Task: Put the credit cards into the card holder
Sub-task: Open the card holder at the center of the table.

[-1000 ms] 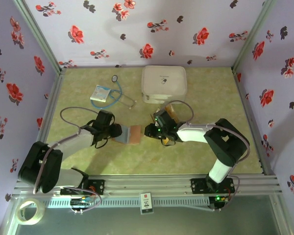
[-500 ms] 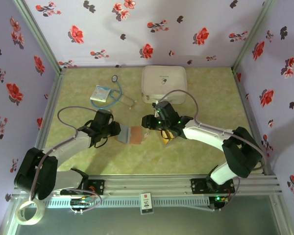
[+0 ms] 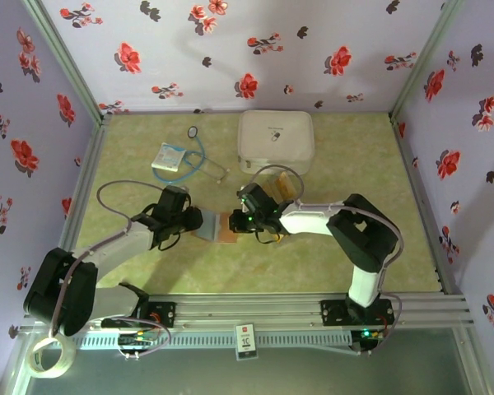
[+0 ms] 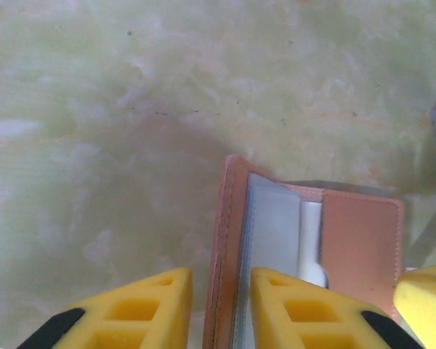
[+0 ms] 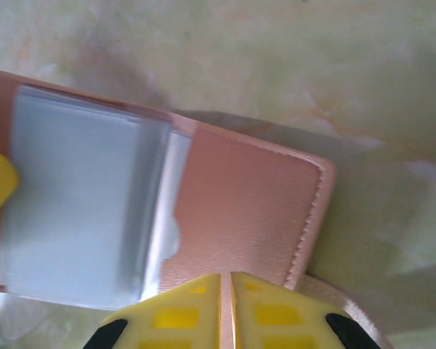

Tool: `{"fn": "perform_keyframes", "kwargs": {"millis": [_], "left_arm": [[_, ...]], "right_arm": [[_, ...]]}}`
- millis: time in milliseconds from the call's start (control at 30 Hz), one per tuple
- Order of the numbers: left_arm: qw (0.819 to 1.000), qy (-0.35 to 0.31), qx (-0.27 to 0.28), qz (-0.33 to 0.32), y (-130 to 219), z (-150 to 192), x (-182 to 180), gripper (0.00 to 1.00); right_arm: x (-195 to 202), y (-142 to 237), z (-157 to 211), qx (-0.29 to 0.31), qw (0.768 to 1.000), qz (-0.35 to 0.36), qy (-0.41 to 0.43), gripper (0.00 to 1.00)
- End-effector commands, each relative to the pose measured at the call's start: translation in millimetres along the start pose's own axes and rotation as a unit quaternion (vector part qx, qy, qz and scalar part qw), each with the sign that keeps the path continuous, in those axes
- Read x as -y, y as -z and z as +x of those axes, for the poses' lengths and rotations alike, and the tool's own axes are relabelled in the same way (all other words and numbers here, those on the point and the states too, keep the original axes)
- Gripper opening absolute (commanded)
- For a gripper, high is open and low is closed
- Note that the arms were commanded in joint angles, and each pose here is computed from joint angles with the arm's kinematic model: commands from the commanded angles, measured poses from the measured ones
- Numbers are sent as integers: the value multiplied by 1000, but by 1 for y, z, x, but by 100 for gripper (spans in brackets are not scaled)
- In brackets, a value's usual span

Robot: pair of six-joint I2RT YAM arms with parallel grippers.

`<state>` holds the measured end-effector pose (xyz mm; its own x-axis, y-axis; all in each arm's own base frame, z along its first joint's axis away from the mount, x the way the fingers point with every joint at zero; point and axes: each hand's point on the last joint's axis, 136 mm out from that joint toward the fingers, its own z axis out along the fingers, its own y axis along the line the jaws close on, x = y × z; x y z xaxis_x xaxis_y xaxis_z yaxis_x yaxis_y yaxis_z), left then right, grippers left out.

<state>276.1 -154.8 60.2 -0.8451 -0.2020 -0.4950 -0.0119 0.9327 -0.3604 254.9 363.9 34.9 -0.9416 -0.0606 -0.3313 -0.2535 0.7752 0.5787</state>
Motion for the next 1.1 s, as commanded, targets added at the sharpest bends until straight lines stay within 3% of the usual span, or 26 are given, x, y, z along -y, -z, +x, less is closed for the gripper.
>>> {"fn": "perform_keyframes", "kwargs": {"millis": [0,200,367,500,633,900,1067], "left_arm": [[1000,-1,6,-16,-1,5,-10,30],[1000,15,11,-24,-4,6,-21,34],[999,14,33,16,4,-4,-7,52],[998,20,47,47,9,-11,3,58],[996,43,48,67,8,-12,3,54],[990,84,56,96,7,-15,-1,34],[990,89,60,96,9,-16,-3,32]], "right_arm": [[9,-9,7,0,1000,-4,-14,9],[23,-14,16,-4,1000,10,-27,8],[27,-15,17,-5,999,13,-31,7],[30,-17,18,-9,999,17,-33,7],[33,-19,20,-11,999,21,-35,7],[37,-20,21,-14,999,26,-36,7],[39,-22,21,-15,999,27,-35,7]]}}
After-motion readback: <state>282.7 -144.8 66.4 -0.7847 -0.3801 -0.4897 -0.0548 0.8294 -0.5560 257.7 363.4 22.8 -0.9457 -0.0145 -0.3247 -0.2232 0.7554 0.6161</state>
